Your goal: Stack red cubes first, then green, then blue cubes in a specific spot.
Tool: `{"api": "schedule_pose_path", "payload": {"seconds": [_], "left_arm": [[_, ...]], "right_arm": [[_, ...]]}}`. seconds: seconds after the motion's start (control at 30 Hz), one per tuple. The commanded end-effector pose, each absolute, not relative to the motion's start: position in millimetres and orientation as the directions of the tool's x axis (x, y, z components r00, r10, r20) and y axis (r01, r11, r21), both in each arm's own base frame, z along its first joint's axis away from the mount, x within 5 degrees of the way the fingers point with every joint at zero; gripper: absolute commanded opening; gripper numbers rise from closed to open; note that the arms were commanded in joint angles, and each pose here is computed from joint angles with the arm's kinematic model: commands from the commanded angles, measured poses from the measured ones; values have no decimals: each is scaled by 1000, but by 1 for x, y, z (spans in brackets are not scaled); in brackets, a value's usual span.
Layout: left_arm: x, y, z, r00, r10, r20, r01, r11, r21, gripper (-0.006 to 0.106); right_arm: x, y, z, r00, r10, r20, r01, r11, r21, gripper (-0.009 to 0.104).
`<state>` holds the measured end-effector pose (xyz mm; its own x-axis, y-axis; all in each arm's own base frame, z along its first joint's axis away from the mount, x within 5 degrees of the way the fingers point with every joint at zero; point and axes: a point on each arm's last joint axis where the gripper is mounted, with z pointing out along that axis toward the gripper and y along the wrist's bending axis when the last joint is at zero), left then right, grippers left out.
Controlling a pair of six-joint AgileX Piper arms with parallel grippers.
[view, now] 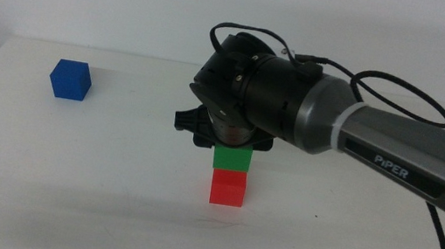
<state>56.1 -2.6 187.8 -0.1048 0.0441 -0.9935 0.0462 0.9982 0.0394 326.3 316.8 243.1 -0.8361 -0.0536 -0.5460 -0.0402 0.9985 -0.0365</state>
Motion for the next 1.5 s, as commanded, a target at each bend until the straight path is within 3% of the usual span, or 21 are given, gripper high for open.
{"api": "schedule_pose_path", "payload": {"seconds": [0.0,0.77,0.9,1.0,1.47], "left_arm": [[55,-2,198,1,31,-1000,40,999,31,94],[55,-2,198,1,31,-1000,40,999,31,94],[55,-2,198,1,31,-1000,40,999,31,94],[55,-2,198,1,31,-1000,40,999,31,94],[55,-2,198,1,31,-1000,40,999,31,94]], "right_arm": [[326,312,278,-789,-50,-613,-50,999,-18,-1],[336,316,254,-803,-78,-591,-67,997,-41,-1],[335,316,254,-806,-82,-586,-72,997,-40,3],[336,317,250,-811,-83,-579,-72,996,-43,12],[337,316,246,-820,-67,-568,-55,998,-37,76]]}}
